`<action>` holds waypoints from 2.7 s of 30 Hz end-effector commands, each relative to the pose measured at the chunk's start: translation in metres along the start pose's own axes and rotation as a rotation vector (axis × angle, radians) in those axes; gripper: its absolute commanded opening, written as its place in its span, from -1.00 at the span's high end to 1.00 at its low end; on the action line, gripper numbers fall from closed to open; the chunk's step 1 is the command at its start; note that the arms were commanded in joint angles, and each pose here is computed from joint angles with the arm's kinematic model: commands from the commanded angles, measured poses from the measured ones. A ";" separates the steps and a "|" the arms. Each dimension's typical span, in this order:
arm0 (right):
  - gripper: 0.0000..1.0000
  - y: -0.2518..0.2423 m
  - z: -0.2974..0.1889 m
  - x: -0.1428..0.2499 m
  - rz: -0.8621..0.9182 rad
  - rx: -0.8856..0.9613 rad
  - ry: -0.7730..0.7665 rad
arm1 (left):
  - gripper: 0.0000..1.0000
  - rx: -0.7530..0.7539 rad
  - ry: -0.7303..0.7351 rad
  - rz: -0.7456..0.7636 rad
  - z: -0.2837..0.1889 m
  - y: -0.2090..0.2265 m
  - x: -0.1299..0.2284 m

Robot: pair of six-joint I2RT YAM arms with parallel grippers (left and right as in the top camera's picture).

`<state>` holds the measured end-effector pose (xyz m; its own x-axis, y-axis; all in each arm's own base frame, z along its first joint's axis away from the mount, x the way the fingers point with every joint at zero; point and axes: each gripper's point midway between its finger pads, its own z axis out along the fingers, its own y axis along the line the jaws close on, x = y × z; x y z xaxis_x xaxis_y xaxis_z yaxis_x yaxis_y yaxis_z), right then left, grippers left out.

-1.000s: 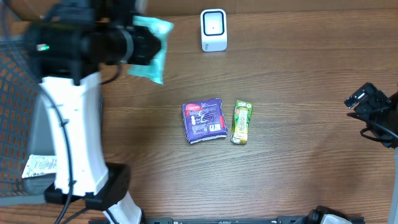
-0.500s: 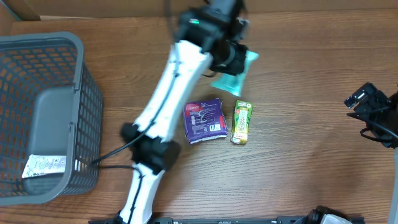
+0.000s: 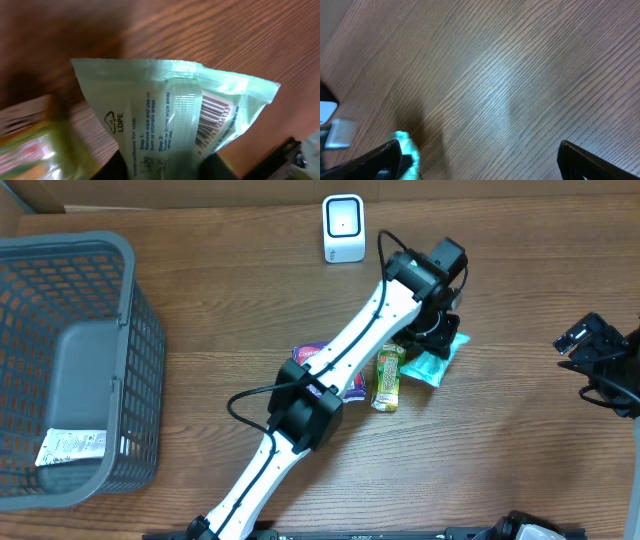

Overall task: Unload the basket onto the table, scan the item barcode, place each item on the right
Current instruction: 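Carry the teal wipes packet out and place it right of the tea box, then return the left gripper to the basket and grasp the white tube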

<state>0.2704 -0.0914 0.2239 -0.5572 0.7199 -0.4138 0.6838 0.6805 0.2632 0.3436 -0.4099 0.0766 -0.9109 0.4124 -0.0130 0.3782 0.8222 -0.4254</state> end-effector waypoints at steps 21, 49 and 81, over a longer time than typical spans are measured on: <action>-1.00 0.002 -0.004 -0.006 0.005 -0.005 -0.024 | -0.99 0.369 -0.374 0.269 -0.196 -0.025 -0.032; -1.00 0.002 -0.004 -0.006 0.005 -0.005 -0.024 | -1.00 -0.515 -0.891 -0.811 -0.486 0.260 0.262; -1.00 0.002 -0.004 -0.006 0.005 -0.004 -0.024 | -0.99 -0.278 -0.341 -1.682 -0.232 0.458 0.379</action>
<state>0.2705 -0.0915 0.2240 -0.5573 0.7196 -0.4142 0.6835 0.6809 0.2632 0.2204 0.2134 0.0971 -0.3315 -0.9417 0.0569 -0.9422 0.3274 -0.0717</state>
